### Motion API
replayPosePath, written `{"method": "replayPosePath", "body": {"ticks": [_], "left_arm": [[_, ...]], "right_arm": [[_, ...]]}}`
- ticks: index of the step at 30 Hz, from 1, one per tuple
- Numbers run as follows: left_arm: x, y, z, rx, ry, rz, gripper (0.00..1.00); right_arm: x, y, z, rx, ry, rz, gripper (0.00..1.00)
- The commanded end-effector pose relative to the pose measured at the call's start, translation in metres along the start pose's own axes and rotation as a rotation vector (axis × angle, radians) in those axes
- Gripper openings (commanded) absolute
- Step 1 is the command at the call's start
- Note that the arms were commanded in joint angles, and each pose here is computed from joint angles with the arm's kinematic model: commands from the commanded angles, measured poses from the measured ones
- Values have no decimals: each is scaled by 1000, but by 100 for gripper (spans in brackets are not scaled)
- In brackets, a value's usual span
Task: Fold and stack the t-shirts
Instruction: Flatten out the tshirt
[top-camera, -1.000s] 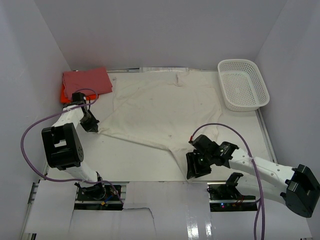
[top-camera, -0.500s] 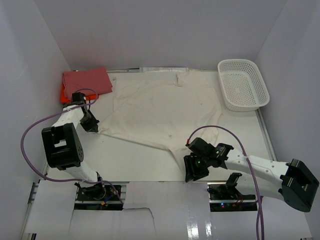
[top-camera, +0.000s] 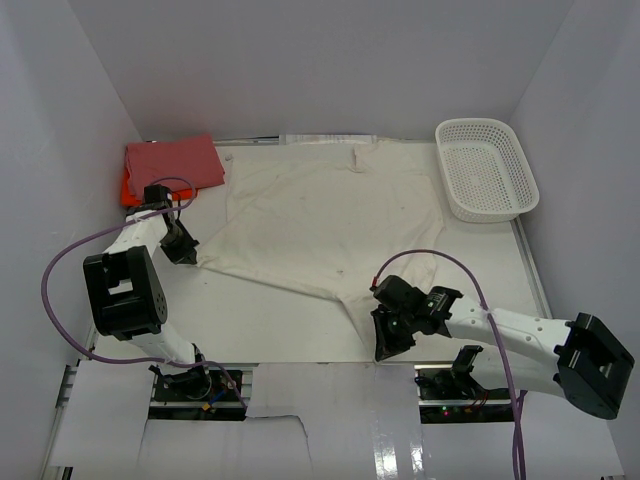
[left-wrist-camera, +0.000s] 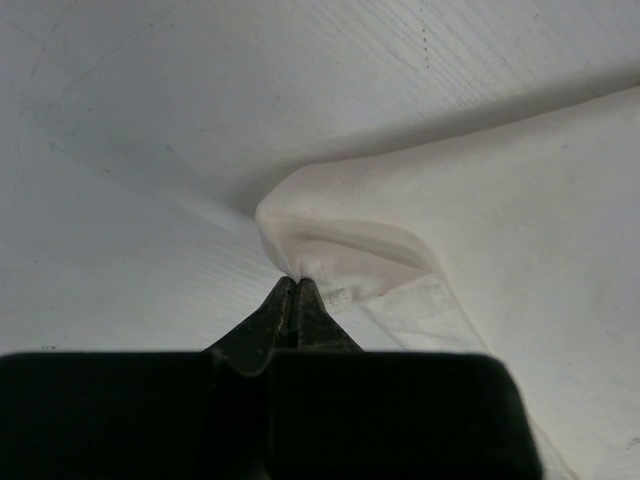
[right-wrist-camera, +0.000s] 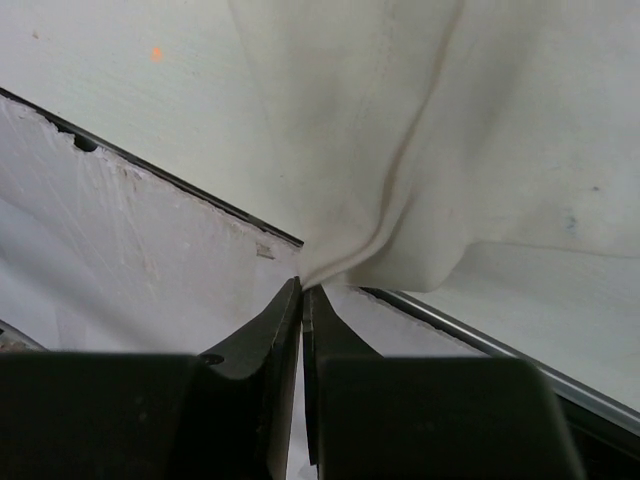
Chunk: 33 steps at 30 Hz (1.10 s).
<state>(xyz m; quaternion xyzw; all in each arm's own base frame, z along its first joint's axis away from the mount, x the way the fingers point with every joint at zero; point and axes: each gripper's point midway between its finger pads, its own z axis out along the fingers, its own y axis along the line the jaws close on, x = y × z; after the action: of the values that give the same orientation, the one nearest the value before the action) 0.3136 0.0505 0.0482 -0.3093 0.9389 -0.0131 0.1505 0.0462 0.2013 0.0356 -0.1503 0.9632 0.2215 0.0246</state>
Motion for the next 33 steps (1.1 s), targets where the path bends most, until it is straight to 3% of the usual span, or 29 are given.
{"method": "replayPosePath", "body": {"ticks": [1,14,25,30,31,32,33], "left_arm": [[-1,-5,-4,47,-11,6,0],[4,-12,-6,96,-9,13,0],[4,-14,-7,107,-8,18,0],[4,-14,-8,111,-8,17,0],[4,-15,-8,113,-10,19,0],[4,-14,-8,111,-10,17,0],[4,-14,-8,112,-11,20,0]], "right_arm": [[-24,3,-10,29,-108,36,8],[-75,-28,-39,230,-335,107,8],[-88,-18,-36,190,-292,63,8],[-126,32,-48,106,-388,-99,8],[-129,34,-46,134,-404,-145,8],[-115,28,-30,278,-363,-280,8],[-115,29,-30,278,-365,-281,8]]}}
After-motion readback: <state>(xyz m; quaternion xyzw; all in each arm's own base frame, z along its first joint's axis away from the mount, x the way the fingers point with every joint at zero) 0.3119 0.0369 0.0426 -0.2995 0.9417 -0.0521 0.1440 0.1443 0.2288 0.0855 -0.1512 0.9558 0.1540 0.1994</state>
